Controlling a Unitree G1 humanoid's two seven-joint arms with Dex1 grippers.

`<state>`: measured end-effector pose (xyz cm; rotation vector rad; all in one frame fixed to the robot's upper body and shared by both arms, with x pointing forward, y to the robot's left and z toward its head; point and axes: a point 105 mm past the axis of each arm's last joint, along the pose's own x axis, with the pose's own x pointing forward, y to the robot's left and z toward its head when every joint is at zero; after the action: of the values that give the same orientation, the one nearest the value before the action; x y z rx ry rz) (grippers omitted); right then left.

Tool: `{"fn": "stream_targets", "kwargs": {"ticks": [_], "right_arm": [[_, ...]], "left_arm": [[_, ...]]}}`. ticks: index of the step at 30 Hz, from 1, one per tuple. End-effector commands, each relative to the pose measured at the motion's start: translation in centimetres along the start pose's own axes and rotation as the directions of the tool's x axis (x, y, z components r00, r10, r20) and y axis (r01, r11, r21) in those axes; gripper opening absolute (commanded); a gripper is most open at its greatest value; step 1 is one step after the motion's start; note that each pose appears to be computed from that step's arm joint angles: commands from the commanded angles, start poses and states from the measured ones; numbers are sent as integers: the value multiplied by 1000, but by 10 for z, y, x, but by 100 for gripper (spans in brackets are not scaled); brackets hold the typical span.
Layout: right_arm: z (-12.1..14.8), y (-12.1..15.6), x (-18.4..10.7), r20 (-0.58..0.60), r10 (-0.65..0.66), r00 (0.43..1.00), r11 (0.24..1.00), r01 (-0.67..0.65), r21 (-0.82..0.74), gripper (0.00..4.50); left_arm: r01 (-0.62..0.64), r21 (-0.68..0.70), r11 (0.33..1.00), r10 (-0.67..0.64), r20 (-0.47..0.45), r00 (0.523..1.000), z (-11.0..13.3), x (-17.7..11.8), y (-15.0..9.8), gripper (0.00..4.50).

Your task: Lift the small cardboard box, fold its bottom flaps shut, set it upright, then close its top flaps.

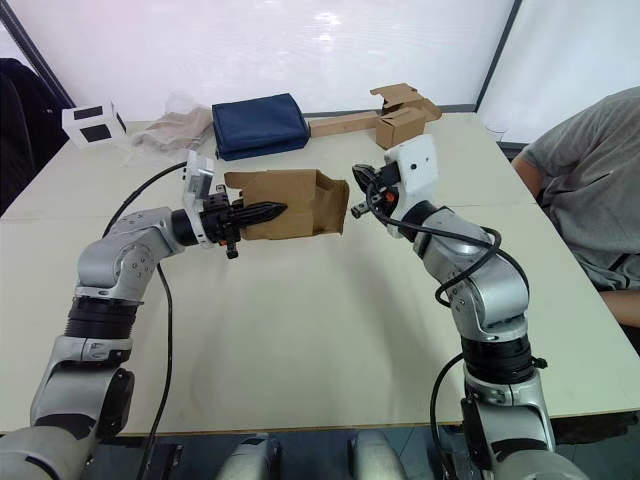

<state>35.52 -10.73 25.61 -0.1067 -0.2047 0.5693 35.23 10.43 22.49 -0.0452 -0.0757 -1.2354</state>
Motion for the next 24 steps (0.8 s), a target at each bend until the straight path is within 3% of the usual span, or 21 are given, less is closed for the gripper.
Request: {"fn": "stream_targets", "kwargs": {"ticks": [1, 14, 24], "right_arm": [[13, 9, 4, 47, 42, 998, 999, -41, -27, 0], [-2, 35, 14, 14, 99, 995, 995, -98, -19, 0], [4, 51, 18, 42, 150, 988, 988, -148, -36, 0]], "left_arm": [[31, 34, 999, -32, 36, 999, 19, 1, -4, 1], [55, 4, 998, -56, 50, 997, 23, 7, -6, 1], [92, -52, 994, -89, 49, 995, 23, 10, -11, 1]]}}
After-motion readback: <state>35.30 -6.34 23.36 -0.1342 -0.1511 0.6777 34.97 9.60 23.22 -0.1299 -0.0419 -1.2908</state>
